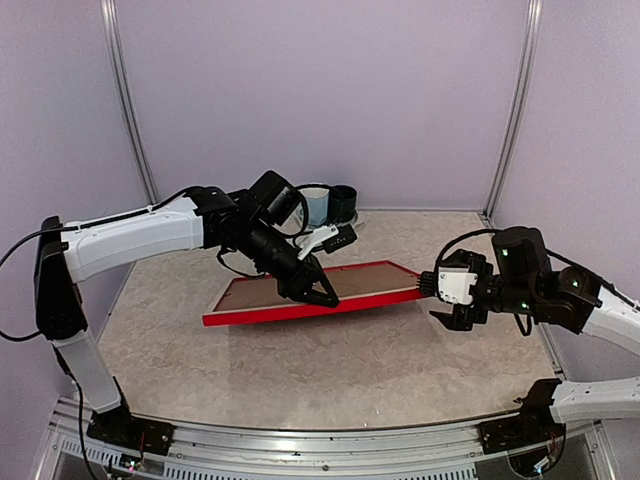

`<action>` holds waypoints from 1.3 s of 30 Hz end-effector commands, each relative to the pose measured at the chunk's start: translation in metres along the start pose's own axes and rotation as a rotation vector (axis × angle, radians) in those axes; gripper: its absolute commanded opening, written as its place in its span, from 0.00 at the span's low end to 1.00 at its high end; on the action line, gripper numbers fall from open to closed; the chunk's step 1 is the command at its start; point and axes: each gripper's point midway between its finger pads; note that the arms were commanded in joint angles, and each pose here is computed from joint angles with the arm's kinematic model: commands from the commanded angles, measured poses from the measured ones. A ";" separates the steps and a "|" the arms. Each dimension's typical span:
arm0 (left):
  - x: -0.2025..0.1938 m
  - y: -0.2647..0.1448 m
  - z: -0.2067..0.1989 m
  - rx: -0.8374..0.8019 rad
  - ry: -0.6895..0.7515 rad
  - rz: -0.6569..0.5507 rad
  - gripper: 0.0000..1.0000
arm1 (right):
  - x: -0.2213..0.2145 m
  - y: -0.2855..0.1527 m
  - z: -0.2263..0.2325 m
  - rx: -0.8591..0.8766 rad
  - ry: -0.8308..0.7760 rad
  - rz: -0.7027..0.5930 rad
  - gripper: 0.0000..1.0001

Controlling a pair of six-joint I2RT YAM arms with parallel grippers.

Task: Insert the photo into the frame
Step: Pass from the left arm to the right

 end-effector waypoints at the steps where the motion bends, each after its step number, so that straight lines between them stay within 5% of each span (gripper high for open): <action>1: 0.029 -0.029 -0.012 0.015 0.089 -0.104 0.00 | 0.002 0.004 -0.004 -0.041 -0.047 -0.010 0.90; 24: 0.022 -0.029 -0.017 0.002 0.097 -0.099 0.00 | -0.007 0.018 0.008 0.008 -0.119 0.020 0.39; 34: 0.020 -0.030 -0.017 0.001 0.095 -0.098 0.00 | -0.005 0.017 0.008 0.015 -0.119 0.017 0.00; 39: 0.021 -0.035 -0.012 0.027 0.090 -0.103 0.32 | 0.003 0.014 0.012 0.058 -0.099 -0.001 0.00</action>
Point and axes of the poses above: each gripper's point midway between its finger pads, its own y axis out along the fingers, its own z axis along the line the jaws close on, x = y × z, and after that the axes turned 15 degrees about y, right-handed
